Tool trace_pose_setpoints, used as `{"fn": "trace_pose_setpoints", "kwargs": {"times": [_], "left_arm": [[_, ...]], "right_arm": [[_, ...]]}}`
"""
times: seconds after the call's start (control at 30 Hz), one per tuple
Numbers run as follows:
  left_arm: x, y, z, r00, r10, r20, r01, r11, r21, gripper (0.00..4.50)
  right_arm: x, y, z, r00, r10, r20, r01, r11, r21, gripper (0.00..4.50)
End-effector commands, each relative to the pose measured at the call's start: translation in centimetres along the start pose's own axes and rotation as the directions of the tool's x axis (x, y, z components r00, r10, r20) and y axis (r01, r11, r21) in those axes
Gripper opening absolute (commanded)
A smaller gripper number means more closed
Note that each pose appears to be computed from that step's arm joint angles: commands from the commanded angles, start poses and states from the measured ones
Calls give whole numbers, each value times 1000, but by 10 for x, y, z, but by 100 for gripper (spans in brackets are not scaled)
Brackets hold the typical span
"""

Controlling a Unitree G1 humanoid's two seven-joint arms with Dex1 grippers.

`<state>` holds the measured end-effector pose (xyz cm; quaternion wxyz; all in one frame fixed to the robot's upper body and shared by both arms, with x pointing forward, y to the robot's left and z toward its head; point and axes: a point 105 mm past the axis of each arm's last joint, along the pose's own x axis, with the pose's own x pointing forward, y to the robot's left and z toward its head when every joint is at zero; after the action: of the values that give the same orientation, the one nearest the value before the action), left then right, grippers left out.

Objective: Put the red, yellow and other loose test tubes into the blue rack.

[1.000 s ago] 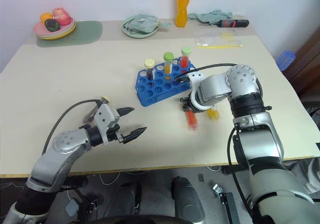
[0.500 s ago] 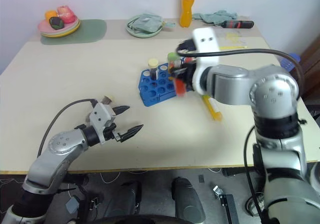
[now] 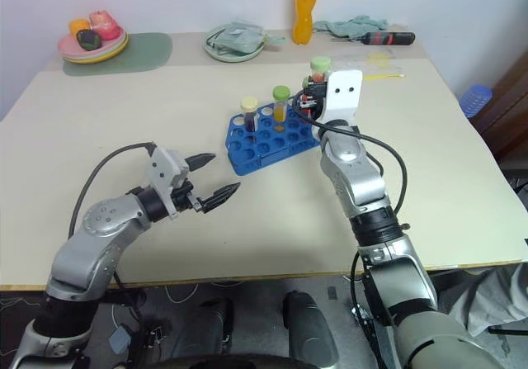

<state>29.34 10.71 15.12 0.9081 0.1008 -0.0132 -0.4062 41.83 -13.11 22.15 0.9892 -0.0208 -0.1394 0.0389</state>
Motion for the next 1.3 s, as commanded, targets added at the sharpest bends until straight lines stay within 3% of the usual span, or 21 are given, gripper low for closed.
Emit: {"fn": "trace_pose_setpoints", "kwargs": {"times": [0.03, 0.6, 0.97, 1.2, 1.3], "left_arm": [[-4, 0, 14, 999, -3, 37, 2, 1000, 30, 450], [-4, -3, 17, 999, -17, 40, 16, 999, 38, 450], [-2, -4, 19, 999, -28, 45, 26, 999, 37, 450], [-2, -5, 19, 999, -28, 44, 26, 999, 38, 450], [-3, -5, 19, 999, -27, 42, 25, 999, 38, 450]], "right_arm": [[2, -8, 15, 997, -28, 72, 27, 1000, 15, 78], [4, -9, -19, 997, -65, -47, 66, 998, 24, 78], [8, -1, -17, 998, -51, 27, 49, 997, 62, 78], [3, 3, -29, 999, -35, 30, 32, 996, 85, 78], [1, 4, -31, 999, -21, 34, 17, 994, 106, 223]]}}
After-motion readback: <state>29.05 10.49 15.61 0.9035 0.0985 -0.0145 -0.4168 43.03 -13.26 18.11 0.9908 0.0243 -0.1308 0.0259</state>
